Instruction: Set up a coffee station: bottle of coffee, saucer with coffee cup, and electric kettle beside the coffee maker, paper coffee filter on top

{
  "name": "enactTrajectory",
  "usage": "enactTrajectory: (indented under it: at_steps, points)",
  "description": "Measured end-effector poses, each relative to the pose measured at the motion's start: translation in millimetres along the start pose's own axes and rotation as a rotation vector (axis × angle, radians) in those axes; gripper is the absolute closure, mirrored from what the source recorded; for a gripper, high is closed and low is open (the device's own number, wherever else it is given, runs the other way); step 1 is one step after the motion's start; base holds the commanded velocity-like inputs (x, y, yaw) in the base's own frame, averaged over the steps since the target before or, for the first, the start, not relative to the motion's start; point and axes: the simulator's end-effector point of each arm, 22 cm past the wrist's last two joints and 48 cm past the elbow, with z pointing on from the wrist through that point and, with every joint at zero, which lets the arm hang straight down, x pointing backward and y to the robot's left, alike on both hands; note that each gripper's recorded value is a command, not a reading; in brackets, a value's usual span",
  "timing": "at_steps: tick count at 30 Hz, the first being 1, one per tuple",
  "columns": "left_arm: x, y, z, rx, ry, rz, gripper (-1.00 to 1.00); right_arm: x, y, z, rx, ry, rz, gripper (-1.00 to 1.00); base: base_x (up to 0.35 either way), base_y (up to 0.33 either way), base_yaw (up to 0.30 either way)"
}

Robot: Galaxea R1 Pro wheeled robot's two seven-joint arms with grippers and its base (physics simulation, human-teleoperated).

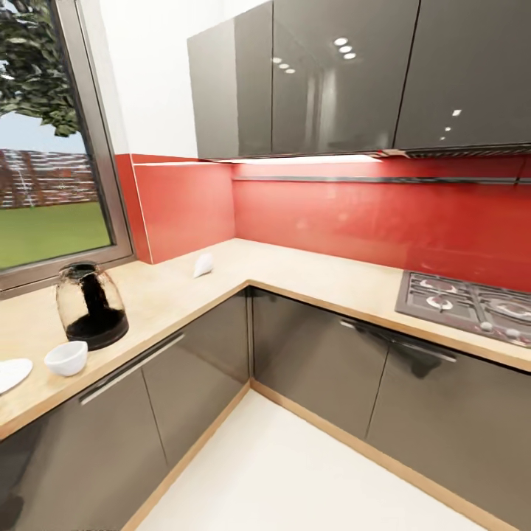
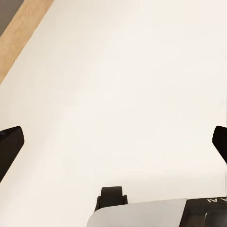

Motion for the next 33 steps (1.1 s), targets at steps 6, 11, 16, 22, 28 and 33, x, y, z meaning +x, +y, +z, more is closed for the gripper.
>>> enactTrajectory:
  at_steps: [6, 11, 16, 22, 28, 33]
  points:
    - [0.0, 0.0, 0.0, 0.0, 0.0, 0.001, -1.0, 0.2, 0.0, 0.0, 0.0, 0.0, 0.0, -1.0, 0.163, -0.266, 0.274]
    - [0.0, 0.0, 0.0, 0.0, 0.0, 0.0, -1.0, 0.4, 0.0, -0.1, 0.0, 0.001, 0.0, -1.0, 0.153, -0.27, 0.275]
    - [0.1, 0.0, 0.0, 0.0, 0.0, 0.0, -1.0, 0.0, -0.1, 0.0, 0.0, 0.0, 0.0, -1.0, 0.132, -0.278, 0.275]
    - [0.2, 0.0, 0.1, 0.0, 0.001, 0.0, -1.0, -0.1, -0.1, 0.2, 0.0, 0.0, 0.0, -1.0, 0.053, -0.293, 0.275]
    - [0.3, 0.0, 0.1, 0.0, 0.002, 0.0, -1.0, 0.0, 0.6, 0.2, 0.0, 0.0, 0.0, -1.0, 0.009, -0.301, 0.275]
    - [0.2, 0.0, 0.2, 0.0, 0.001, 0.0, -1.0, -0.1, 1.0, 0.2, -0.001, 0.0, 0.001, -1.0, 0.001, -0.296, 0.21]
